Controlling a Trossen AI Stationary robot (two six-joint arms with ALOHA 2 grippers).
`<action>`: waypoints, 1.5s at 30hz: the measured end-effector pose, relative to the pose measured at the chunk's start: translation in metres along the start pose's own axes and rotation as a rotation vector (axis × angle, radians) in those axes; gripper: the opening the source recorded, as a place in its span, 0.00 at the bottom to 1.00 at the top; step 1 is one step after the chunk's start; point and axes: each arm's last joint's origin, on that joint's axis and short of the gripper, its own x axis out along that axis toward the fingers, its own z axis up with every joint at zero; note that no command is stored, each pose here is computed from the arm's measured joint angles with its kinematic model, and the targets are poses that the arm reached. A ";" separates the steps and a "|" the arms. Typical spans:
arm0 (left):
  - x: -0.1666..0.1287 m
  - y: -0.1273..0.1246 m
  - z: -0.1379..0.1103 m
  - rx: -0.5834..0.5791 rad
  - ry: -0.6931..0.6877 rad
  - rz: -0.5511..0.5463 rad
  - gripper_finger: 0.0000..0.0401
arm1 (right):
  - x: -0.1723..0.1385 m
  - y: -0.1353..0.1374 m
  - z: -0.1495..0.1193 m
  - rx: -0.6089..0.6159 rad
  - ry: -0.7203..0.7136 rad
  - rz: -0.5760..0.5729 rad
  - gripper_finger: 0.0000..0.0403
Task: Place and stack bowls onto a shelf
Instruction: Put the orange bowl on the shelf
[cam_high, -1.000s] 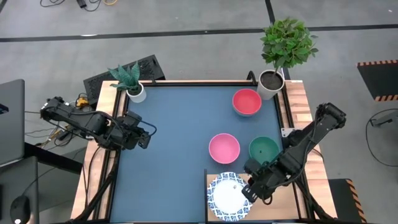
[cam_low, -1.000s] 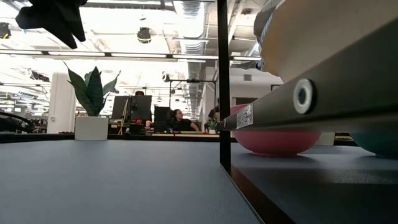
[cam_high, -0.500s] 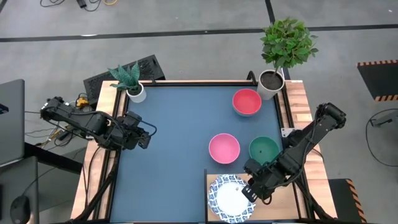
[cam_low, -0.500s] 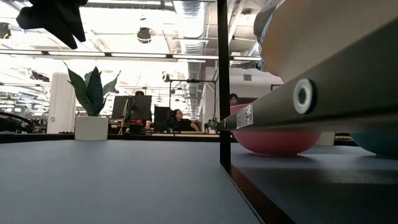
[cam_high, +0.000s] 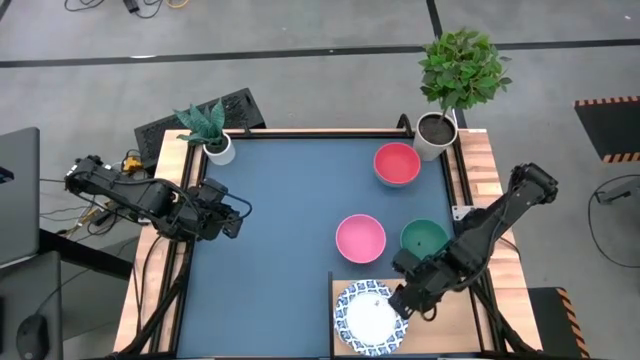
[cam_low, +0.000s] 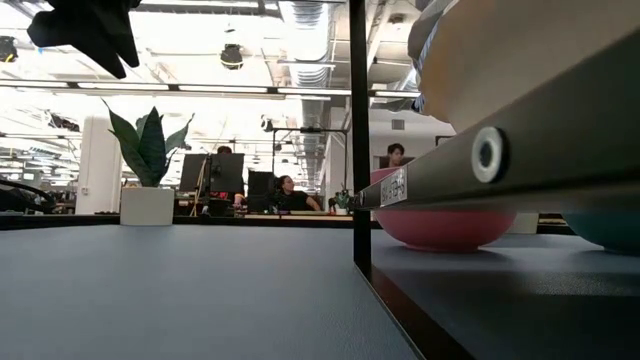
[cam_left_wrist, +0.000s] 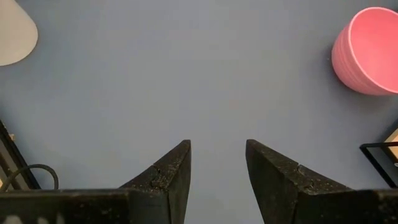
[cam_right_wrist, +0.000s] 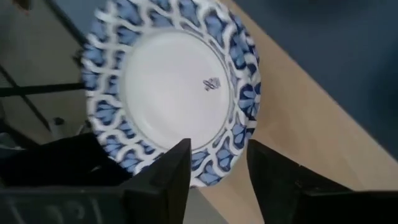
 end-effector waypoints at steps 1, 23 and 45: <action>0.000 0.000 0.000 -0.002 0.000 0.000 0.34 | -0.007 0.000 0.002 -0.004 -0.011 0.012 0.46; 0.000 0.000 0.001 -0.001 -0.024 0.007 0.34 | -0.066 -0.068 0.098 -0.321 -0.246 -0.348 0.46; 0.000 0.001 0.001 0.187 -0.039 0.018 0.34 | -0.059 -0.161 0.199 -0.622 -0.079 -0.672 0.47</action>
